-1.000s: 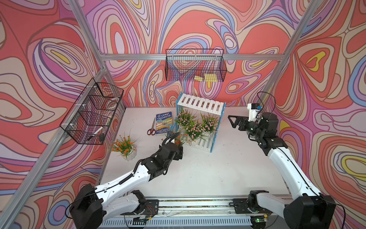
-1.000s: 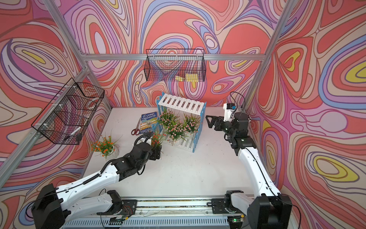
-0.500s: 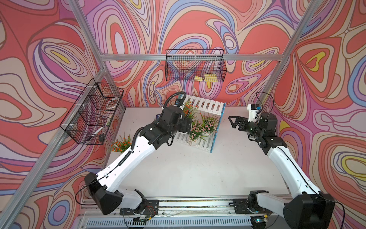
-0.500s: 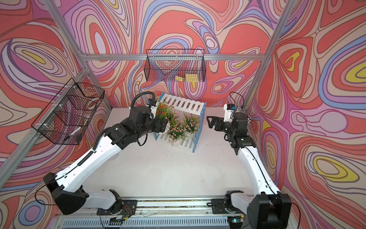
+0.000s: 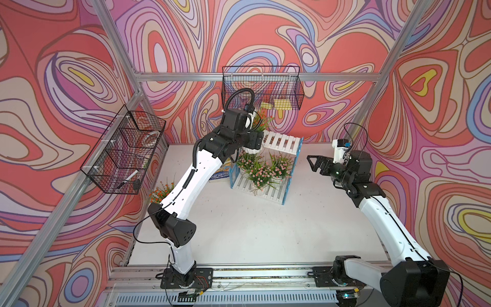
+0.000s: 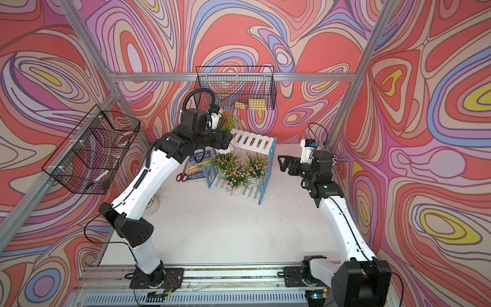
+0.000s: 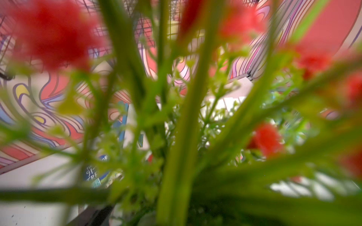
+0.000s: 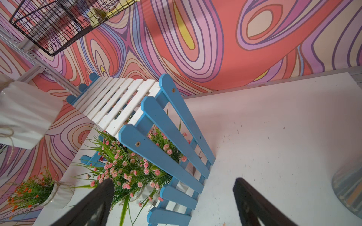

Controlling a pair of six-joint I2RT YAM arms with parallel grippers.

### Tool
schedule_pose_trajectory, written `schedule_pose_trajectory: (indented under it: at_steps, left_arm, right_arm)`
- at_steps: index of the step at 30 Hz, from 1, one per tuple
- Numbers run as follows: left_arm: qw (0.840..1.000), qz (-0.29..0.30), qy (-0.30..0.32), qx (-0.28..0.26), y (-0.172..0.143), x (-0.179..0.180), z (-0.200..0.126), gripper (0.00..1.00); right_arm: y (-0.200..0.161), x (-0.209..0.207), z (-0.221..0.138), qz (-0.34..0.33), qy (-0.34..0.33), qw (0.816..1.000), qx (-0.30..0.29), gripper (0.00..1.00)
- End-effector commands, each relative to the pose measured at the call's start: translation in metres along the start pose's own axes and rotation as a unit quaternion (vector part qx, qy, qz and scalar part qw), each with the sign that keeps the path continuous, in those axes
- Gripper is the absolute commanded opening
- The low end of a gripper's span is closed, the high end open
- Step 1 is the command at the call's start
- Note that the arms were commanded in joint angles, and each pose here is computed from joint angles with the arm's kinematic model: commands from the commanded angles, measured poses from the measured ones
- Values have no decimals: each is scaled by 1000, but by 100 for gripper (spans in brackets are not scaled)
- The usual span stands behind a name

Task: Place the baby's breath potted plants on the rack by color
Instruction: Place the baby's breath potted plant on the rack.

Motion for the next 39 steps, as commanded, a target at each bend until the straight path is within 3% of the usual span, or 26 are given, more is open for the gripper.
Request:
schedule_pose_trajectory:
  at_steps: [1,5,18,39]
  left_arm:
    - [997,18,-2,-77,43,10,-9,72]
    - [996,19,-4,-92,55,16,3,72]
    - [996,31,2,-81,52,31,55,72]
    - [997,35,19,-61,43,47,57,76]
  right_arm:
    - [1,2,1,-4,3,1000,1,98]
    - [-1,1,2,-5,2,1000,2,98]
    - [-6,-2,7,-6,5,1000,9,98]
    - [-2,2,6,-6,9,1000,8,98]
Point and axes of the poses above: each gripper's point midway between its finger pads, its own z axis out along the fingers, its own x axis along the line the jaws close on, y = z × x, the point moved 1 cm from there along -z, back along the fingers, and after that the axes turned 7 degrees about z, right-handed, at the moved point
